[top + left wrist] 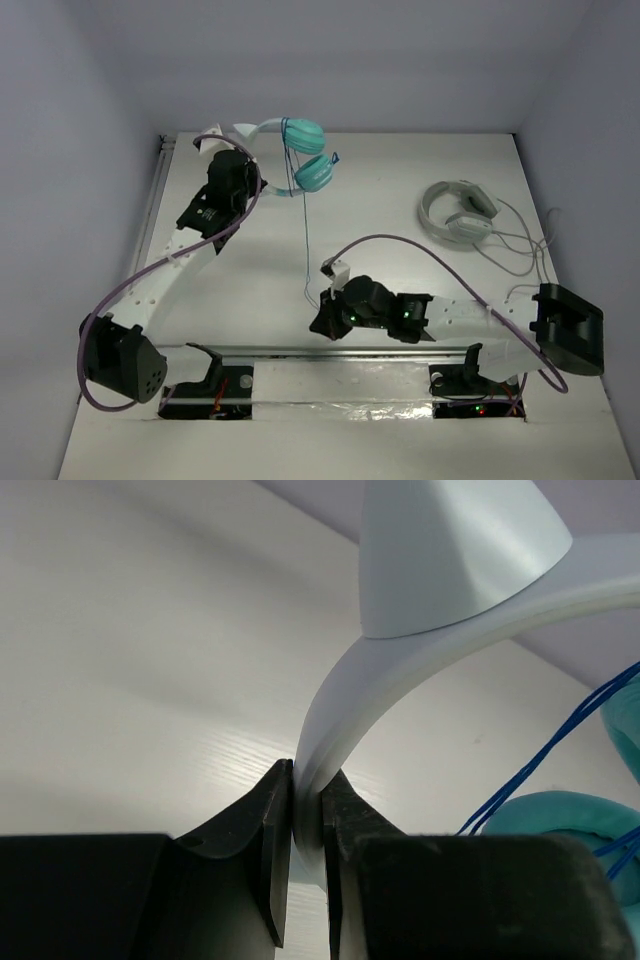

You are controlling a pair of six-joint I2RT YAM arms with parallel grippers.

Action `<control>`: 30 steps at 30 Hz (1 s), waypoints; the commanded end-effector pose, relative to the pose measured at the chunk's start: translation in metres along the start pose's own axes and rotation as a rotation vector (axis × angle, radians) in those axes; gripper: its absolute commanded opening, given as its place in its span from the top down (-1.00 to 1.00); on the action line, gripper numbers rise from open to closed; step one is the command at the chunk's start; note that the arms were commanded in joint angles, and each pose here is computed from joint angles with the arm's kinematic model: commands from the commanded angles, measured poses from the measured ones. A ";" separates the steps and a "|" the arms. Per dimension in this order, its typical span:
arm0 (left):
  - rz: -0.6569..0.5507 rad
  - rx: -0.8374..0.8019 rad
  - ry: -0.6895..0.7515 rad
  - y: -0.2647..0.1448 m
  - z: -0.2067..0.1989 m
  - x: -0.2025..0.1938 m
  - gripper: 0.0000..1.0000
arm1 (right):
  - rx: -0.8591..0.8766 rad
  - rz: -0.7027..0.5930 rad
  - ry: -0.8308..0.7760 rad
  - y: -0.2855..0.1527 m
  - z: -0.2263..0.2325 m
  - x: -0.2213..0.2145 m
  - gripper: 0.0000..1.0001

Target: Wrap the headphones

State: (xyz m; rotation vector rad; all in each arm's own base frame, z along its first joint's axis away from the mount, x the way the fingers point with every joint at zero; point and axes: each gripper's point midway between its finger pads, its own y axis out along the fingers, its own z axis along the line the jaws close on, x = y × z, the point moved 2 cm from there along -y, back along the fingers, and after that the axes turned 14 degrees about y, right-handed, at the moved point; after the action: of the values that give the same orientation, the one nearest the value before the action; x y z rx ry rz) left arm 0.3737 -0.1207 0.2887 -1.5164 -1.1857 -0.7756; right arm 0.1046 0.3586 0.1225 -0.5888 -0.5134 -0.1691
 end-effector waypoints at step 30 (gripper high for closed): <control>0.275 -0.069 0.310 -0.036 0.002 -0.216 1.00 | -0.532 -0.272 -0.483 -0.104 0.044 0.160 1.00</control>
State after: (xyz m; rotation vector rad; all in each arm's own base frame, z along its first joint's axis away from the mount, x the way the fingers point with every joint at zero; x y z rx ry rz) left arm 0.2723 -0.1647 0.0802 -1.4276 -0.6429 -0.7647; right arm 0.1717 0.3057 0.2631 -1.0487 -0.9570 -0.3444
